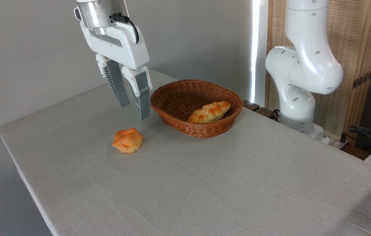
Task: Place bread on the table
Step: 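Move the open gripper over the wicker basket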
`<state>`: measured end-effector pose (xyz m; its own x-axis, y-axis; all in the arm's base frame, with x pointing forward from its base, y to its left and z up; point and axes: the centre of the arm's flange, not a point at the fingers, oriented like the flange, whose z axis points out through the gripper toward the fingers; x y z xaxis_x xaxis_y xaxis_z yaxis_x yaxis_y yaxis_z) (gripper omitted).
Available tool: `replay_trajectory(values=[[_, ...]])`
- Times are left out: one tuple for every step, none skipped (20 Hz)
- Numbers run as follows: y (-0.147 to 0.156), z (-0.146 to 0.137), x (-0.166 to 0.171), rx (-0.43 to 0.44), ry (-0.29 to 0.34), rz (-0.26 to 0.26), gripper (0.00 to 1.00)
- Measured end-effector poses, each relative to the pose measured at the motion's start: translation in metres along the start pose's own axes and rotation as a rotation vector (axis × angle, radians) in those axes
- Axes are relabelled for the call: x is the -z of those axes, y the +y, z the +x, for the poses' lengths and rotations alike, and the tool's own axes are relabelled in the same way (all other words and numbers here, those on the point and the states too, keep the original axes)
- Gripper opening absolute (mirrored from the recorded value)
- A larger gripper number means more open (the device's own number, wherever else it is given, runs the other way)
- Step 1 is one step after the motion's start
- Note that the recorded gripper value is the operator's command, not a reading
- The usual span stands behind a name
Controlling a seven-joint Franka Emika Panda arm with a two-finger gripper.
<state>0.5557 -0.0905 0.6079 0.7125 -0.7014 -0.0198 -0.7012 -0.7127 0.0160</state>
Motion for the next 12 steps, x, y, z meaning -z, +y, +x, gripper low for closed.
replay_trajectory(values=[[0.0006, 0.0005, 0.0, -0.001, 0.0, 0.0, 1.0], [0.0007, 0.0005, 0.0, -0.01, 0.0, 0.0, 1.0], [0.0007, 0.0005, 0.0, -0.019, 0.0, 0.0, 1.0], [0.0008, 0.0005, 0.0, -0.024, 0.0, 0.0, 1.0], [0.0008, 0.0005, 0.0, -0.025, 0.0, 0.0, 1.0], [0.0008, 0.0005, 0.0, -0.025, 0.0, 0.0, 1.0], [0.0008, 0.0005, 0.0, -0.025, 0.0, 0.0, 1.0], [0.0008, 0.0005, 0.0, -0.025, 0.0, 0.0, 1.0], [0.0008, 0.0005, 0.0, -0.025, 0.0, 0.0, 1.0], [0.0008, 0.0005, 0.0, -0.025, 0.0, 0.0, 1.0], [0.0007, 0.0005, 0.0, -0.025, 0.0, 0.0, 1.0], [0.0007, 0.0005, 0.0, -0.025, 0.0, 0.0, 1.0]])
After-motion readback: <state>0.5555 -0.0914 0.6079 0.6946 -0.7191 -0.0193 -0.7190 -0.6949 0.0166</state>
